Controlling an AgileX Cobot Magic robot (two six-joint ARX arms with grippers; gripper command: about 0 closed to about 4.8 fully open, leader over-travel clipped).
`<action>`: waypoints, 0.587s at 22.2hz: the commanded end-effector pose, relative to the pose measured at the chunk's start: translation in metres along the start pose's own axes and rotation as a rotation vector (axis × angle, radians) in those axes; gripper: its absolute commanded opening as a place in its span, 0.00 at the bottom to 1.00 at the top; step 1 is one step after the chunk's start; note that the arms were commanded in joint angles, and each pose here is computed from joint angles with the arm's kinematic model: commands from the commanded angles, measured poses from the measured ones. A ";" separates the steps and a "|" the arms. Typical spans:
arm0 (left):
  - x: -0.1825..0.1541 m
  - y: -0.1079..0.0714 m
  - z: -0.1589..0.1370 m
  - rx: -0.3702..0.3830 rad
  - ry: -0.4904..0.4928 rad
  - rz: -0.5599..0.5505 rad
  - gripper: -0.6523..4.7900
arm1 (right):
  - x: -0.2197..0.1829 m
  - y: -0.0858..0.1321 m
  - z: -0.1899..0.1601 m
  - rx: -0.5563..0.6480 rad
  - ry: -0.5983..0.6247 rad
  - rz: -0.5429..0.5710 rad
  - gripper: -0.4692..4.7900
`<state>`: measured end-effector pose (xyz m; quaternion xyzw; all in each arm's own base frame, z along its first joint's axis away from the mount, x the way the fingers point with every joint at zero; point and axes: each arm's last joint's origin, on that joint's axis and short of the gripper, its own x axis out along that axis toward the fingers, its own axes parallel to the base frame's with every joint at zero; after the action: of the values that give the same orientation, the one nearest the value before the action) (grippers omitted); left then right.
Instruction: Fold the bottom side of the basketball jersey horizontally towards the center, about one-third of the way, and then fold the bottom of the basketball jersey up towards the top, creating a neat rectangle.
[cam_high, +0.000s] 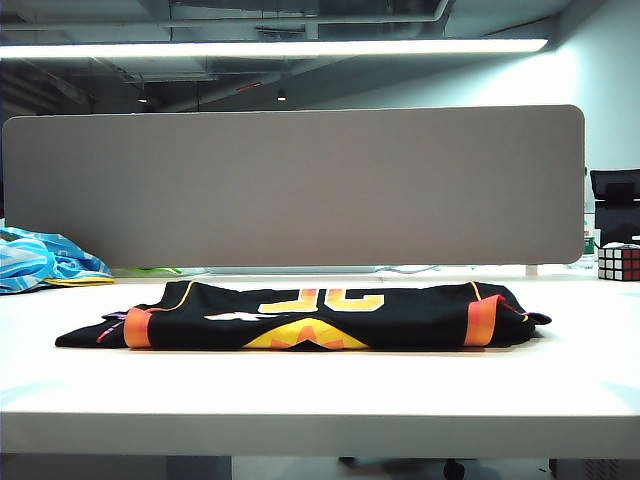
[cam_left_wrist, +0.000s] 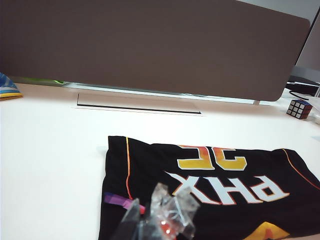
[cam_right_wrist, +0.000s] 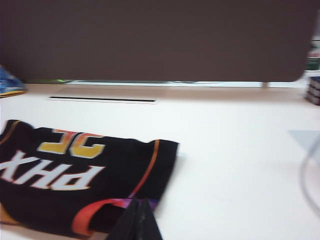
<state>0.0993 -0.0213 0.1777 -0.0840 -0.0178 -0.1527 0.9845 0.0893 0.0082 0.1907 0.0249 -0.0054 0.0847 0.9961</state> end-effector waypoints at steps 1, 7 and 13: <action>-0.004 0.002 -0.004 0.019 -0.013 0.048 0.11 | 0.000 -0.001 -0.002 -0.020 0.031 -0.037 0.10; -0.005 0.004 -0.015 0.059 0.086 0.071 0.11 | 0.002 -0.002 -0.013 -0.057 0.056 -0.037 0.11; -0.005 0.005 -0.014 0.179 0.078 0.119 0.11 | 0.007 -0.004 -0.034 -0.059 0.084 -0.059 0.11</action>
<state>0.0958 -0.0181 0.1609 -0.0047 0.0234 -0.1081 0.9938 0.0966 0.0073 0.1561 -0.0038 0.0473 0.0644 0.9968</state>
